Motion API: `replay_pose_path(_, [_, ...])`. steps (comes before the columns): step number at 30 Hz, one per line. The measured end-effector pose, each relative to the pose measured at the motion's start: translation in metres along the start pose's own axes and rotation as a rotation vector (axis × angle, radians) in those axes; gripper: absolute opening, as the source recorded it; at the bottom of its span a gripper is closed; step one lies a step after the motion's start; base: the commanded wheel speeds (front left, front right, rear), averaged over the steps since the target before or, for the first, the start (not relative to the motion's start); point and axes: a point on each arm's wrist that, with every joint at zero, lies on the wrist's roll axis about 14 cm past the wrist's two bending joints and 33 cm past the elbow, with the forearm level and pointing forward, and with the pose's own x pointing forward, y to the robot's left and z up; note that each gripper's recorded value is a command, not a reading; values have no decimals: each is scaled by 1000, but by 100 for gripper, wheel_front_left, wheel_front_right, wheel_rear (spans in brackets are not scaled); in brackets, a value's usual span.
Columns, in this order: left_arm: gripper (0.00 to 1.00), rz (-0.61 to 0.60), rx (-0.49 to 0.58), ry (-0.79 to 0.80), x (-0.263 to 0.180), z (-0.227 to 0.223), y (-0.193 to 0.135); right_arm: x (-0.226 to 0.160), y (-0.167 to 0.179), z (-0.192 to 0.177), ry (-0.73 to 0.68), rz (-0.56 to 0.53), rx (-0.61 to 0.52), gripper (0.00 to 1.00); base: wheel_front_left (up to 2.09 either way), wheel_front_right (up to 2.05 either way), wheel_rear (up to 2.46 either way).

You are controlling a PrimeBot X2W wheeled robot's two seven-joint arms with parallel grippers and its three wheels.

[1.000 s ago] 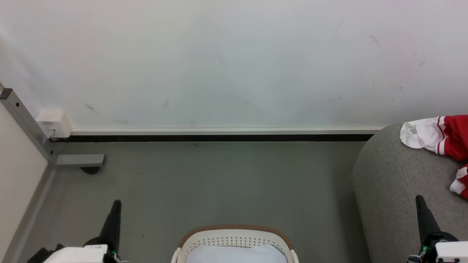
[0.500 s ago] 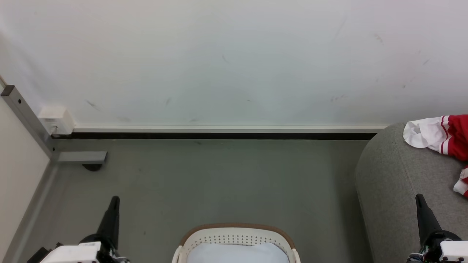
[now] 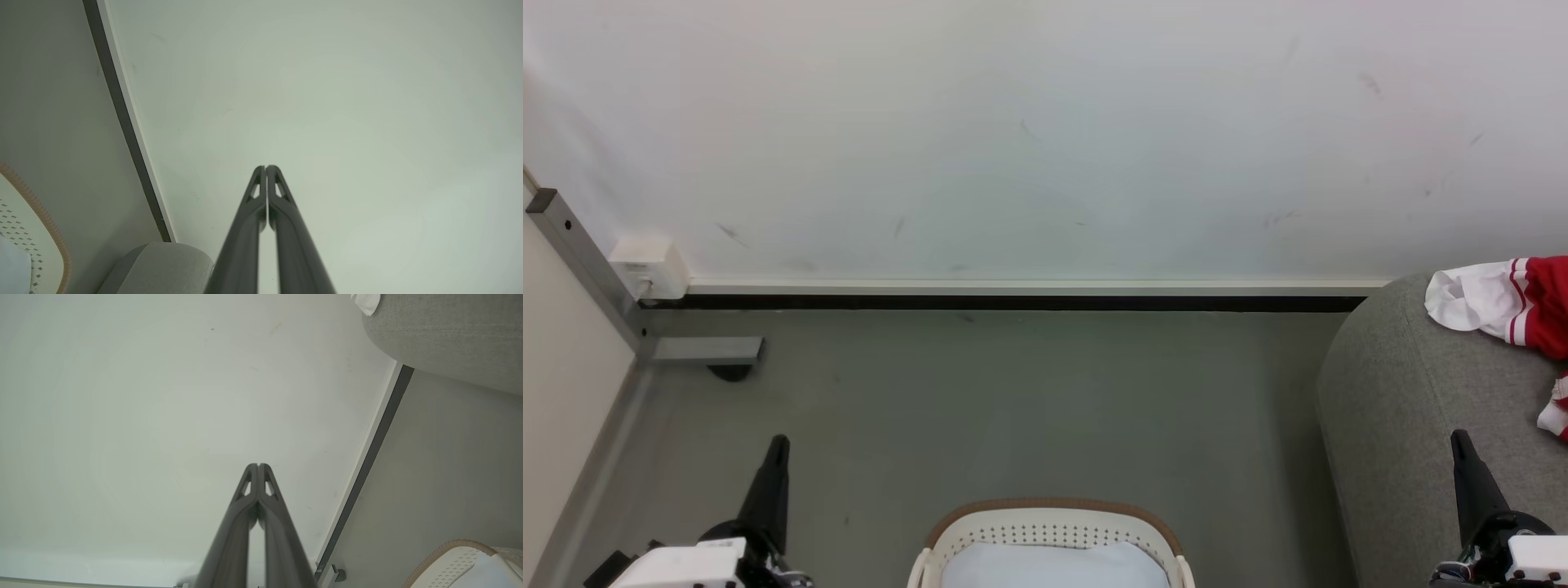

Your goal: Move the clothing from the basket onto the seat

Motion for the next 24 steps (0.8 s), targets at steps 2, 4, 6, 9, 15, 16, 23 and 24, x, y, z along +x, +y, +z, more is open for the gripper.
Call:
replay_pose_path(2, [0, 0, 0, 0, 0, 0, 0, 0, 0, 0, 0, 0, 0, 0, 0, 0, 0])
replay_pose_path(4, [0, 0, 0, 0, 0, 0, 0, 0, 0, 0, 0, 0, 0, 0, 0, 0, 0])
replay_pose_path(6, [0, 0, 0, 0, 0, 0, 0, 0, 0, 0, 0, 0, 0, 0, 0, 0, 0])
replay_pose_path(9, [0, 0, 0, 0, 0, 0, 0, 0, 0, 0, 0, 0, 0, 0, 0, 0, 0])
replay_pose_path(15, [0, 0, 0, 0, 0, 0, 0, 0, 0, 0, 0, 0, 0, 0, 0, 0, 0])
replay_pose_path(16, [0, 0, 0, 0, 0, 0, 0, 0, 0, 0, 0, 0, 0, 0, 0, 0, 0])
replay_pose_path(23, [0, 0, 0, 0, 0, 0, 0, 0, 0, 0, 0, 0, 0, 0, 0, 0, 0])
replay_pose_path(24, [0, 0, 0, 0, 0, 0, 0, 0, 0, 0, 0, 0, 0, 0, 0, 0, 0])
